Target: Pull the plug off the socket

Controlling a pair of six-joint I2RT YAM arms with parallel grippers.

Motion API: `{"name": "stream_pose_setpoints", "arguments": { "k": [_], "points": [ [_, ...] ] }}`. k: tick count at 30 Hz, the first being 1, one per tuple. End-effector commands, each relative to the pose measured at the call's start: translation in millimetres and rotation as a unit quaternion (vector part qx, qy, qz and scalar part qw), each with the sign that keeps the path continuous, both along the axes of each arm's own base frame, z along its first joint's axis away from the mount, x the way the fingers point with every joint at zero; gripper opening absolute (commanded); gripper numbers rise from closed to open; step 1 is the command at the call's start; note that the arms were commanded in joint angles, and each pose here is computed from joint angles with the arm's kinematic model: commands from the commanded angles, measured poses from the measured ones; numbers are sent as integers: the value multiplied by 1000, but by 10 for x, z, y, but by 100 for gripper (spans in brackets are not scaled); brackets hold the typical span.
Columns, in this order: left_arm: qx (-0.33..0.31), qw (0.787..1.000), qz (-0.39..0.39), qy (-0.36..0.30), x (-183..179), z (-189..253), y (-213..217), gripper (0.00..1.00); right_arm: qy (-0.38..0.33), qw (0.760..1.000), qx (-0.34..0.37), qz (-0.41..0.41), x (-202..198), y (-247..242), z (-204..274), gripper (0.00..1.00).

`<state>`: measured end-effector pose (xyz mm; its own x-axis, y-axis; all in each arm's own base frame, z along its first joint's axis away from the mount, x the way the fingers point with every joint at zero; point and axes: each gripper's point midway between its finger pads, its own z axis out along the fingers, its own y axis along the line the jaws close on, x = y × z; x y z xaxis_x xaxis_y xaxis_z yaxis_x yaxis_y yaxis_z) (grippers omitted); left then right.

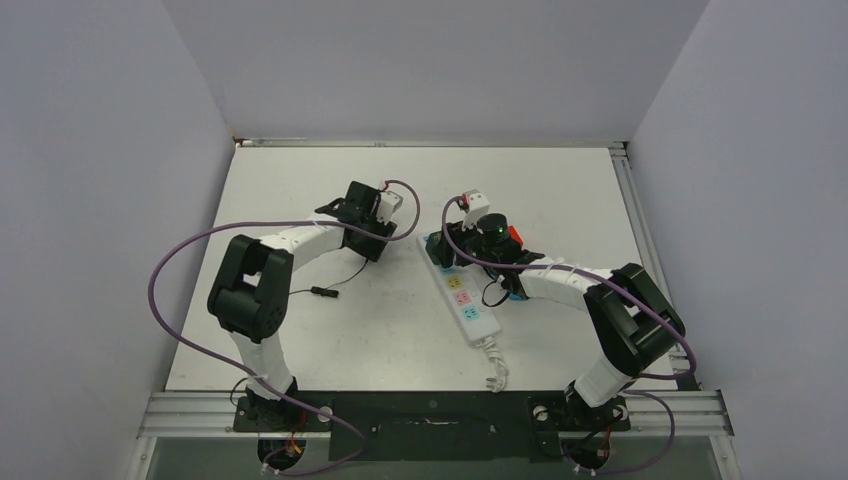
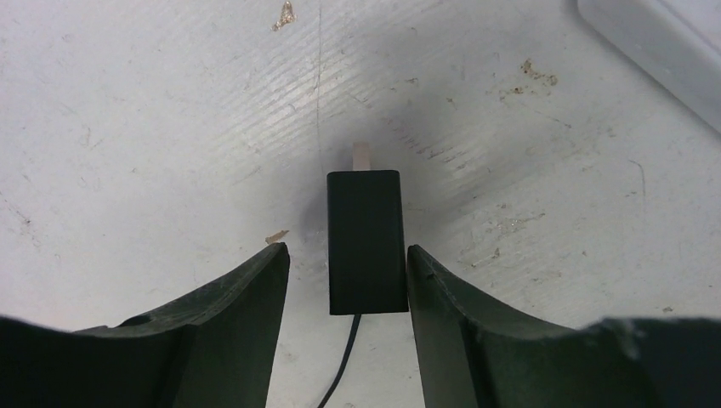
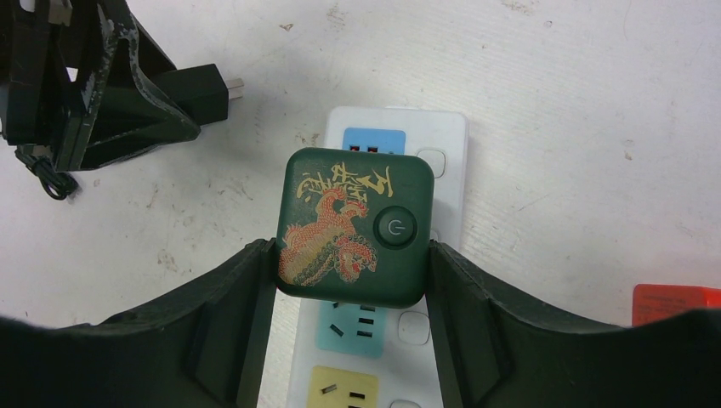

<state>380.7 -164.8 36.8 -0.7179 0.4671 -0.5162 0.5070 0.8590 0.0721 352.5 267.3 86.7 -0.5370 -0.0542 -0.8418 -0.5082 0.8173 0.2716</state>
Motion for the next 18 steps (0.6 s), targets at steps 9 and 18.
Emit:
{"name": "stream_pose_setpoints", "arguments": {
  "k": [9, 18],
  "points": [
    [-33, 998, 10, -56, 154, 508, -52, 86, 62, 997, -50, -9, -165, -207, -349, 68],
    [-106, 982, 27, -156, 87, 1370, -73, 96, 36, 998, -49, 14, -232, -95, -209, 92]
  ]
}}
